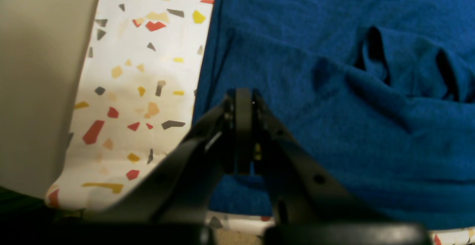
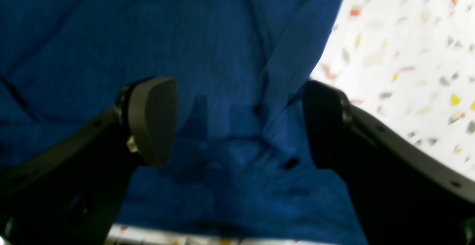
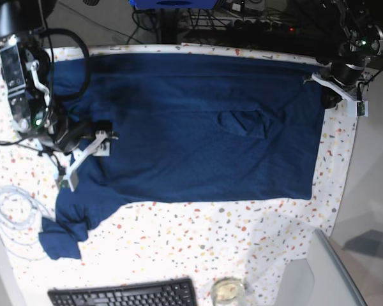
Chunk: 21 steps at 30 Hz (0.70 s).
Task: Layout the t-shirt on the table in an organized manner, then fold the t-shirt properly
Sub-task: 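Grasp the shirt's side edge near the collar with the right gripper, then drag the gripped side edge outward with the right gripper to flatten it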
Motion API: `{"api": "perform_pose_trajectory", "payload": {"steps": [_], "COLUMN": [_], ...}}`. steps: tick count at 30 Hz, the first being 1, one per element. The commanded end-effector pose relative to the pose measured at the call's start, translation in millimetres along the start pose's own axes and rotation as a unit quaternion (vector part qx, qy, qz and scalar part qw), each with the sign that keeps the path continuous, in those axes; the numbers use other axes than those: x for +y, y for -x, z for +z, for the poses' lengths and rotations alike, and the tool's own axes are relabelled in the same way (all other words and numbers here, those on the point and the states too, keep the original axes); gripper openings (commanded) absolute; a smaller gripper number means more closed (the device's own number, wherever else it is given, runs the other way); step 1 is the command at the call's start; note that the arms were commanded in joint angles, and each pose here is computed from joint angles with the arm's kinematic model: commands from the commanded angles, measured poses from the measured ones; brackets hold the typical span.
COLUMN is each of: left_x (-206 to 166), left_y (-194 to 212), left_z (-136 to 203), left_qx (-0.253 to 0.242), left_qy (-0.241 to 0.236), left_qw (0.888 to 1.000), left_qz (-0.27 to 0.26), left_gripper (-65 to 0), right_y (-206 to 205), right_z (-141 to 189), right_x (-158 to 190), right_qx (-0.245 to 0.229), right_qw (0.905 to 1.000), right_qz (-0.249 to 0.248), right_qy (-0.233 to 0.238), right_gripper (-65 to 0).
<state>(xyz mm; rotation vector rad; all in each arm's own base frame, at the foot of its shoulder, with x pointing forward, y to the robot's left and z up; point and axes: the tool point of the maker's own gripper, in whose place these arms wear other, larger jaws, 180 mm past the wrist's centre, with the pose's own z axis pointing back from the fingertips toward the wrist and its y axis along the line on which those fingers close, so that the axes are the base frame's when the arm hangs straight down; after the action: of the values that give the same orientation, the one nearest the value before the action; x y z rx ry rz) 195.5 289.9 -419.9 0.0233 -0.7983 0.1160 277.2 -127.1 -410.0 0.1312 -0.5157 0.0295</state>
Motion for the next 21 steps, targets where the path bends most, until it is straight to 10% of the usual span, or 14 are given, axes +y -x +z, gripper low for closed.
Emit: {"api": "perform_pose_trajectory", "payload": {"steps": [1,21], "left_x": [3.3,-6.5], "left_y": [-15.3,-10.2], "left_z": [0.7,-20.9], "left_qx": [-0.024,-0.022], "left_qy": [-0.002,0.011], "left_qw": [1.000,0.999], "left_qz": [-0.003,0.033], "left_gripper": [-65.0,-65.0], "right_y": [-9.0,39.2], "right_z": [4.9,-28.3], "right_x": [-0.9,-10.7], "right_qx": [-0.014,0.027], "right_qw": [0.9999,0.9819], "right_qz": [0.002,0.151], "right_qy": [0.001,0.112], "right_gripper": [-16.1,-16.1]}}
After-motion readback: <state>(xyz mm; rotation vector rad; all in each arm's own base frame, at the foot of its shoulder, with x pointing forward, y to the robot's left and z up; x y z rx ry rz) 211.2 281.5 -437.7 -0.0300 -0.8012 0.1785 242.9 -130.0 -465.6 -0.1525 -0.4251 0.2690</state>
